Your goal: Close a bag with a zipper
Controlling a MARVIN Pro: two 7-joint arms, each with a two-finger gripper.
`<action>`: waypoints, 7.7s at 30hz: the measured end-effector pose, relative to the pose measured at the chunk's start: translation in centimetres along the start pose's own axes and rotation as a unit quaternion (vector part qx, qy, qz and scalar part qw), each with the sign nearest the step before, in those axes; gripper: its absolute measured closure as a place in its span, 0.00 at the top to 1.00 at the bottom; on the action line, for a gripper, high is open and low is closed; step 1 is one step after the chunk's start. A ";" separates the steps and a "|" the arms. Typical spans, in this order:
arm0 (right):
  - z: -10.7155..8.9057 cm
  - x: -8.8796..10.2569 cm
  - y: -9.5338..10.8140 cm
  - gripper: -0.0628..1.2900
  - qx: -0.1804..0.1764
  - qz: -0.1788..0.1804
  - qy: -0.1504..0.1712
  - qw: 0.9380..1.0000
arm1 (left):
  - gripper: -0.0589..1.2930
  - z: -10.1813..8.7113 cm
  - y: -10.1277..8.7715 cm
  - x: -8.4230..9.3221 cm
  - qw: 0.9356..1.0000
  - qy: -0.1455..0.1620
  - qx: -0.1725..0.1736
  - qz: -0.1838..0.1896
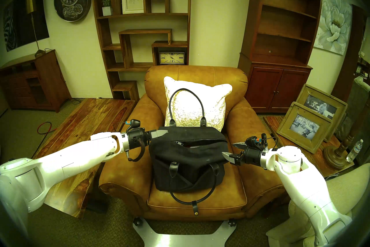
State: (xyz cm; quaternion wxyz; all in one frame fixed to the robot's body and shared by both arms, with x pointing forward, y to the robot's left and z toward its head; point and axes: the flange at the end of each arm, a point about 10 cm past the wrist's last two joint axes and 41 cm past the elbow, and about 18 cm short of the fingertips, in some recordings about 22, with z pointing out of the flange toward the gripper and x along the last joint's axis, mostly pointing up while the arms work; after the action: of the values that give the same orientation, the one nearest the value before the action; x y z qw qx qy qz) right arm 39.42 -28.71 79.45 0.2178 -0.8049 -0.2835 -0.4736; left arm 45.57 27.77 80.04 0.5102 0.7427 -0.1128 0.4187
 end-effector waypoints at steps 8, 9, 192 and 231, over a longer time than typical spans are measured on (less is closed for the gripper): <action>1.2 0.3 -0.1 0.96 0.025 0.024 -0.011 0.999 | 0.91 -2.9 -1.6 0.3 1.000 0.000 0.016 0.019; 1.5 0.5 -0.1 0.96 0.028 0.024 -0.014 0.999 | 0.92 -3.1 -1.7 0.4 1.000 0.000 0.016 0.021; 12.7 5.5 -1.7 0.03 0.140 0.009 -0.107 0.984 | 0.93 -4.0 -0.6 0.1 0.983 -0.070 0.015 0.170; 6.7 3.3 4.7 0.03 0.008 0.003 -0.151 0.988 | 0.93 -4.1 -0.5 0.2 0.983 -0.069 0.009 0.169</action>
State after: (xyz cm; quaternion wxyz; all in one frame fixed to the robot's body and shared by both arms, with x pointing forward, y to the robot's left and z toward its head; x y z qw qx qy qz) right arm 48.10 -27.25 78.98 0.1805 -0.8664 -0.3144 -0.3434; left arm 43.90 31.56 80.38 0.4163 0.7447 -0.2672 0.4480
